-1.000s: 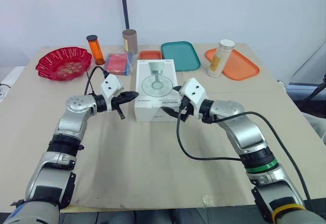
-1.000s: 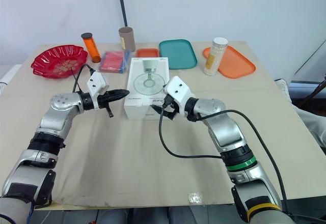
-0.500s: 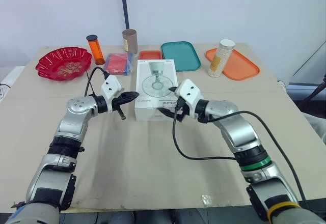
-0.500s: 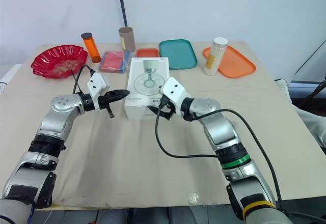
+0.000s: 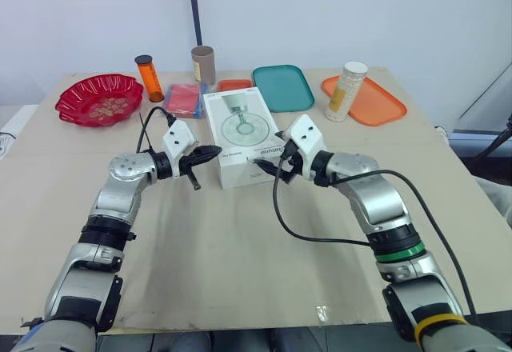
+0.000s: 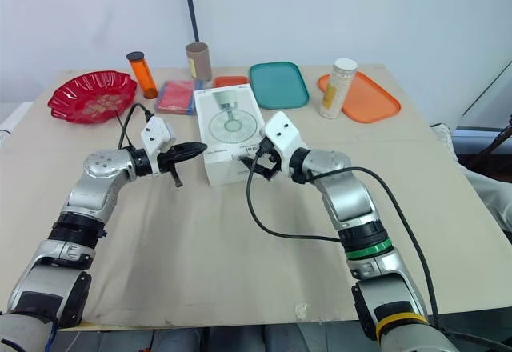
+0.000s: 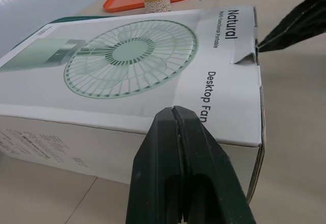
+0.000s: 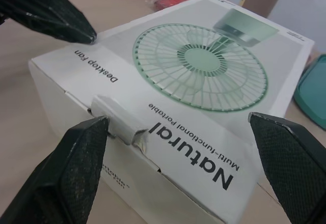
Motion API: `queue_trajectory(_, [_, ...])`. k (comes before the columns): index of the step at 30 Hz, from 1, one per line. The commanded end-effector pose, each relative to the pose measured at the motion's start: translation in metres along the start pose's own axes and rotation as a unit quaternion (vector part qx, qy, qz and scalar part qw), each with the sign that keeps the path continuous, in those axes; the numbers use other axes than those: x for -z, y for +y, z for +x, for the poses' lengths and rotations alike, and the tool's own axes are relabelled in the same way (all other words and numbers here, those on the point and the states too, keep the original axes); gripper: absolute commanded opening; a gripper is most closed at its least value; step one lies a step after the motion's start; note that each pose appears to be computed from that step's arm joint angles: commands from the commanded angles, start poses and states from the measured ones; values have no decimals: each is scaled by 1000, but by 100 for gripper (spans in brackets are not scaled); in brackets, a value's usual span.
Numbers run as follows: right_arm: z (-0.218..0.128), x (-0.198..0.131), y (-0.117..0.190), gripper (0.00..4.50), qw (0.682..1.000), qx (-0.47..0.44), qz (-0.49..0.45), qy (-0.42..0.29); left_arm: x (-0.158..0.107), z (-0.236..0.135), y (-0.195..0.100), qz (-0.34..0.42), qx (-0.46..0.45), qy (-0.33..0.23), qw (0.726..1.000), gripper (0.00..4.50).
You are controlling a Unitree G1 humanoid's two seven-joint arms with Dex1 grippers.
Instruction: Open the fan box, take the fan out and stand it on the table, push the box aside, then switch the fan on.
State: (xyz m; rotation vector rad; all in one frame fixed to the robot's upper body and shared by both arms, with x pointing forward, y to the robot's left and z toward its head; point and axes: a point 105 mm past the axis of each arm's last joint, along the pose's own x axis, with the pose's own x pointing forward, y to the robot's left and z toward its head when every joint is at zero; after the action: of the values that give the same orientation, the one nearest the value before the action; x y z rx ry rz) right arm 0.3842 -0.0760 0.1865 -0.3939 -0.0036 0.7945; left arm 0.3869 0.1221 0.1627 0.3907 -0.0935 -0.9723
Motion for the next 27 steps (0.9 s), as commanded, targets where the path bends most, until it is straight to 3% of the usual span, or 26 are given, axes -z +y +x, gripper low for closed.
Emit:
queue_trajectory(1, [-3,-21,-15,450,999,30,19,-33,7,1,-9,3,19,13,1000,2])
queue_trajectory(9, [-1,-24,-27,450,996,60,54,-36,7,0,-9,5,19,15,1000,2])
queue_trajectory(21, [-12,20,-59,450,982,155,98,31,5,-3,-6,10,11,14,1000,2])
queue_trajectory(27, [-12,37,-60,450,977,176,107,56,4,-4,-5,13,6,12,1000,2])
